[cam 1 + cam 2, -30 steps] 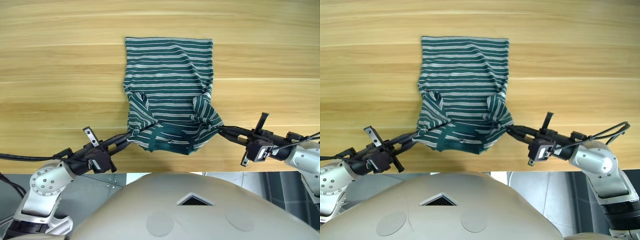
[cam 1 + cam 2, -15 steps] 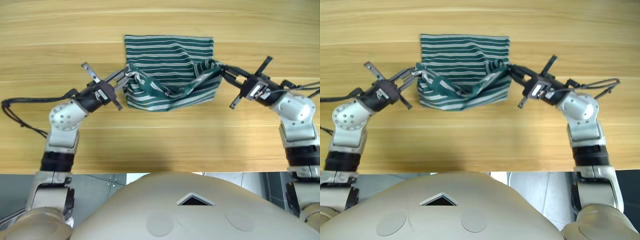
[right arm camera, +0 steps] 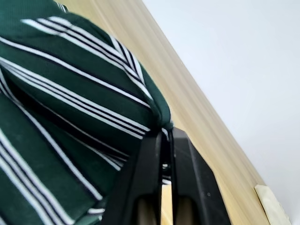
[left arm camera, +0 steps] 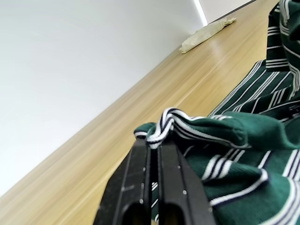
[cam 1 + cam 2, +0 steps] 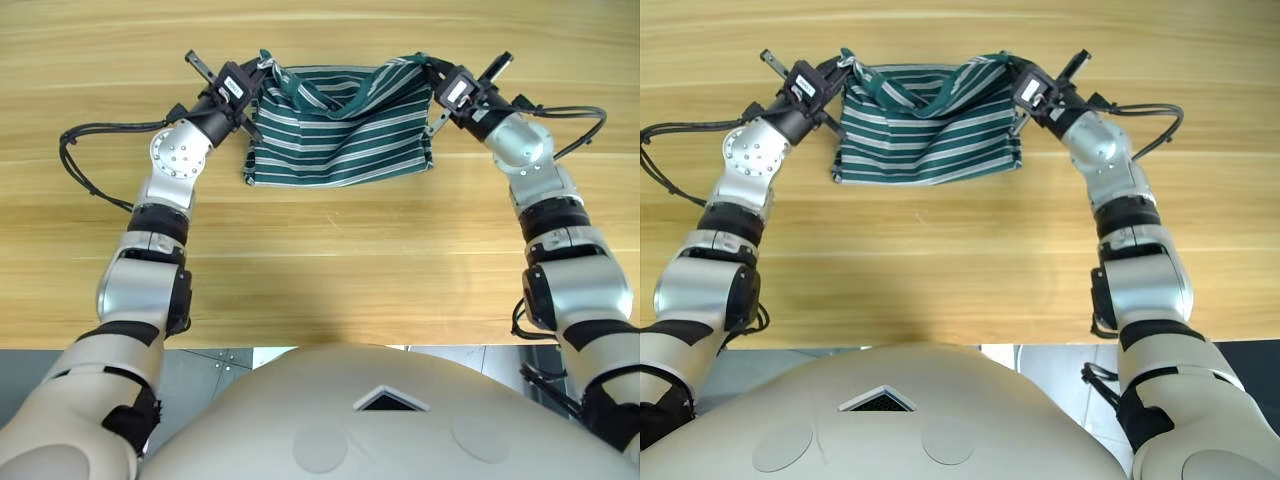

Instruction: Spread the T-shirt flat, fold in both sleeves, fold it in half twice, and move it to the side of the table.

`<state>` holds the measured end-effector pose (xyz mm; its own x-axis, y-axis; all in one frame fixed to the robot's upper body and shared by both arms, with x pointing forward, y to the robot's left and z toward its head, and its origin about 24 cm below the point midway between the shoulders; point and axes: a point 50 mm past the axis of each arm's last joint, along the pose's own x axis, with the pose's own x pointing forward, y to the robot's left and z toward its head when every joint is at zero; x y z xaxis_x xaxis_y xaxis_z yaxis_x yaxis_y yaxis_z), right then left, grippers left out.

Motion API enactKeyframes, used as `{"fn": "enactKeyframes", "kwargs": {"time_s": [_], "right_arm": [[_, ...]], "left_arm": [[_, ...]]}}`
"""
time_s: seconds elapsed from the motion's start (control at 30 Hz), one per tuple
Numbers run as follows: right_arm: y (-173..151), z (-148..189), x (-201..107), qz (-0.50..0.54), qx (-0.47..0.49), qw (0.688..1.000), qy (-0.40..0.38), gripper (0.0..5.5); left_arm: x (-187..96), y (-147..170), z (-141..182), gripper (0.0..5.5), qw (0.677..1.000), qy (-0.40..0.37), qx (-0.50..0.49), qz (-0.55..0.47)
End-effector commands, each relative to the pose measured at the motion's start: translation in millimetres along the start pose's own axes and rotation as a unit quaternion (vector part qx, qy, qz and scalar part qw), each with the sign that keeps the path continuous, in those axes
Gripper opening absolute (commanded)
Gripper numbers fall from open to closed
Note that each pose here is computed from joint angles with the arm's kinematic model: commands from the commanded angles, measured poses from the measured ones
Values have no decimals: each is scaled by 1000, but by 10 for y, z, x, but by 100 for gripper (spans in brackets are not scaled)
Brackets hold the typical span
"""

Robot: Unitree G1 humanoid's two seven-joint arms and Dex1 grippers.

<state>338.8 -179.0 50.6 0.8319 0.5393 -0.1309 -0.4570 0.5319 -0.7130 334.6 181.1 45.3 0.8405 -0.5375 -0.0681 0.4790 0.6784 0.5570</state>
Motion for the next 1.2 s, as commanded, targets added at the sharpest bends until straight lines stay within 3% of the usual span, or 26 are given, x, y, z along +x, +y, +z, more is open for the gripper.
{"fn": "enactKeyframes", "kwargs": {"time_s": [0.03,0.1,0.13,0.17,0.63,0.77,0.8,0.97,1.1,1.2], "right_arm": [[22,3,111,-5,-10,1000,18,3],[45,1,136,-6,-13,1000,22,3],[70,9,155,-3,-17,1000,23,3],[94,18,176,1,-21,999,24,39],[12,-14,283,-40,-18,996,78,264],[110,163,388,-39,-22,999,30,329],[178,297,443,-30,-49,998,-10,338],[739,1021,691,59,-152,970,-178,338],[1117,1178,812,133,-228,948,-178,338],[1106,1039,817,157,-268,940,-142,338]], "left_arm": [[96,91,-11,0,999,29,4,19],[117,90,-18,0,999,35,3,18],[132,72,-29,34,999,42,0,15],[140,55,-45,38,999,51,-4,11],[274,15,-94,244,992,123,-19,25],[218,212,-127,303,983,140,-23,112],[159,286,-166,324,978,148,-27,145],[-201,424,-425,324,952,186,-45,240],[-435,507,-483,324,939,142,-90,300],[-492,517,-455,324,936,104,-102,321]]}}
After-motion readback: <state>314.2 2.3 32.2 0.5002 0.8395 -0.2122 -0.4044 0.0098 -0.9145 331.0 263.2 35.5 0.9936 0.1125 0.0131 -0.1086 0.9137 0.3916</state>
